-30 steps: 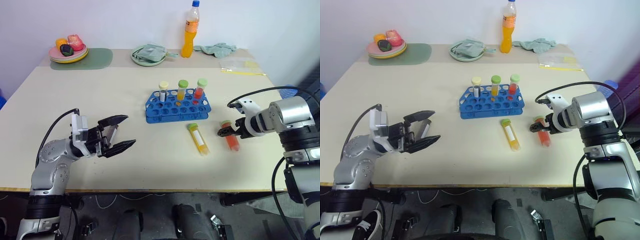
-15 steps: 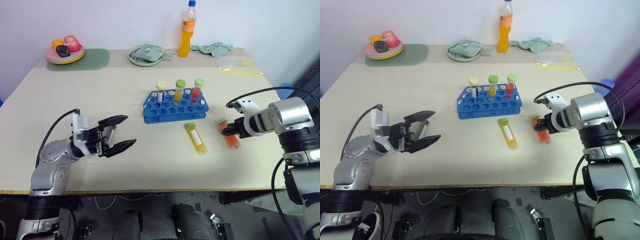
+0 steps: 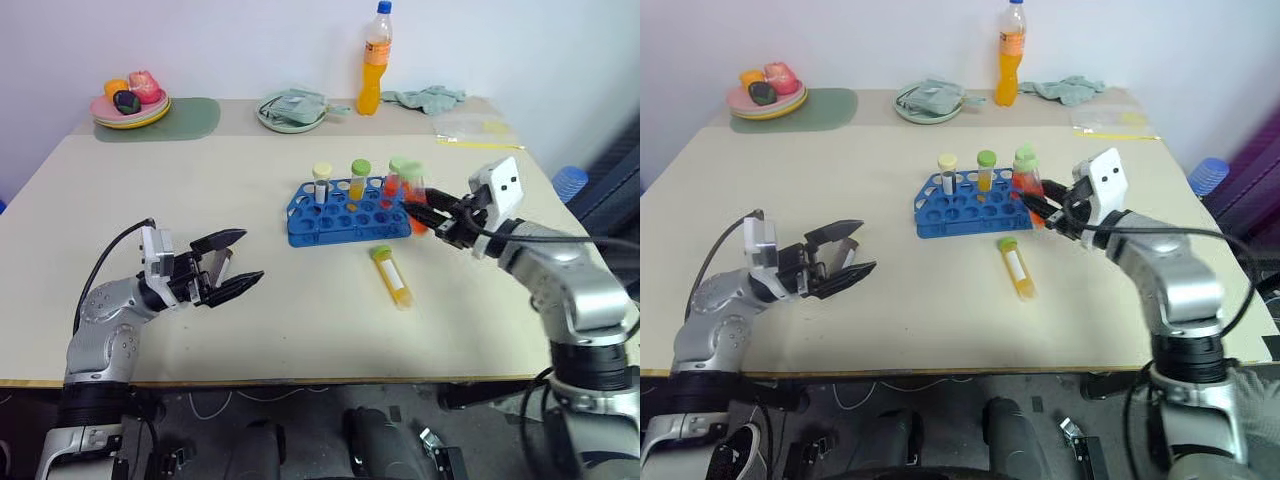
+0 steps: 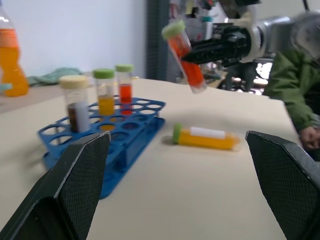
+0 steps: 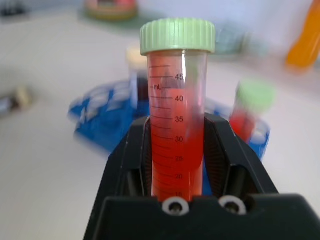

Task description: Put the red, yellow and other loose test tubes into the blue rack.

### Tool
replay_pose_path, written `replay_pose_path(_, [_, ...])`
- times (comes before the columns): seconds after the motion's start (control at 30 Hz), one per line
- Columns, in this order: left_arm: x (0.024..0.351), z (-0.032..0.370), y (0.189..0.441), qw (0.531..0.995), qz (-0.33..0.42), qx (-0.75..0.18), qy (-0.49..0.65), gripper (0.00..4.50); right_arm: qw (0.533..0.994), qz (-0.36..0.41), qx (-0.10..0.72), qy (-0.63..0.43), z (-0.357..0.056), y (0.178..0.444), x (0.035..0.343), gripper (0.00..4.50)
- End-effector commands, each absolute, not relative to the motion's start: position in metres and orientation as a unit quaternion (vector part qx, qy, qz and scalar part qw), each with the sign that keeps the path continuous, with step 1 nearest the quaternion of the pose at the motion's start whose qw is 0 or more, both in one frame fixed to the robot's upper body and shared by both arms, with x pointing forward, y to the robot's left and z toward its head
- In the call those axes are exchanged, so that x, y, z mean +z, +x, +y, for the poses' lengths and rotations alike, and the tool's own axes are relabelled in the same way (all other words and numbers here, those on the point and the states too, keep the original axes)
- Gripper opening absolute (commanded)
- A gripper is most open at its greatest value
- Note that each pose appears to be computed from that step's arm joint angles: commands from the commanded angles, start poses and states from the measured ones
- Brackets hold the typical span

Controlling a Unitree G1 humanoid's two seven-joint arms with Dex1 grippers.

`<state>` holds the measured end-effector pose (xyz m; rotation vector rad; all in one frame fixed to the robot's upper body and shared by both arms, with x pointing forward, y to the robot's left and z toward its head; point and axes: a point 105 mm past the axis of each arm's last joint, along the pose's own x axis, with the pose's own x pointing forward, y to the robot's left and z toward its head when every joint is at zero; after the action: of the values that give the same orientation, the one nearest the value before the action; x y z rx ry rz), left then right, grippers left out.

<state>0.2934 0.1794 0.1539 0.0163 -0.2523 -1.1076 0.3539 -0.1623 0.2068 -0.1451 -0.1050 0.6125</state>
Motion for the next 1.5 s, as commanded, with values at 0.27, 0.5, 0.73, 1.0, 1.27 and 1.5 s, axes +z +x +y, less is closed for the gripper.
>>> replay_pose_path(0.27, [0.160, 0.186, 0.297, 0.847, -0.139, -0.512, 0.020, 4.50, 0.952, -0.184, 0.245, -0.018, -0.148, 0.379, 0.205, 1.29])
replay_pose_path(0.5, [0.159, 0.191, 0.295, 0.850, -0.135, -0.508, 0.023, 4.50, 0.954, -0.193, 0.228, -0.006, -0.145, 0.396, 0.195, 1.29])
replay_pose_path(0.73, [0.161, 0.192, 0.293, 0.851, -0.136, -0.506, 0.028, 4.50, 0.959, -0.196, 0.205, -0.009, -0.153, 0.407, 0.186, 1.29])
replay_pose_path(1.0, [0.163, 0.194, 0.293, 0.852, -0.135, -0.505, 0.032, 4.50, 0.961, -0.188, 0.205, -0.011, -0.150, 0.407, 0.172, 1.29])
replay_pose_path(1.27, [0.165, 0.193, 0.291, 0.850, -0.132, -0.509, 0.035, 4.50, 0.964, -0.181, 0.196, -0.017, -0.153, 0.411, 0.163, 1.29])
replay_pose_path(1.5, [0.168, 0.193, 0.290, 0.849, -0.131, -0.510, 0.036, 4.50, 0.966, -0.180, 0.184, -0.020, -0.162, 0.416, 0.164, 1.29])
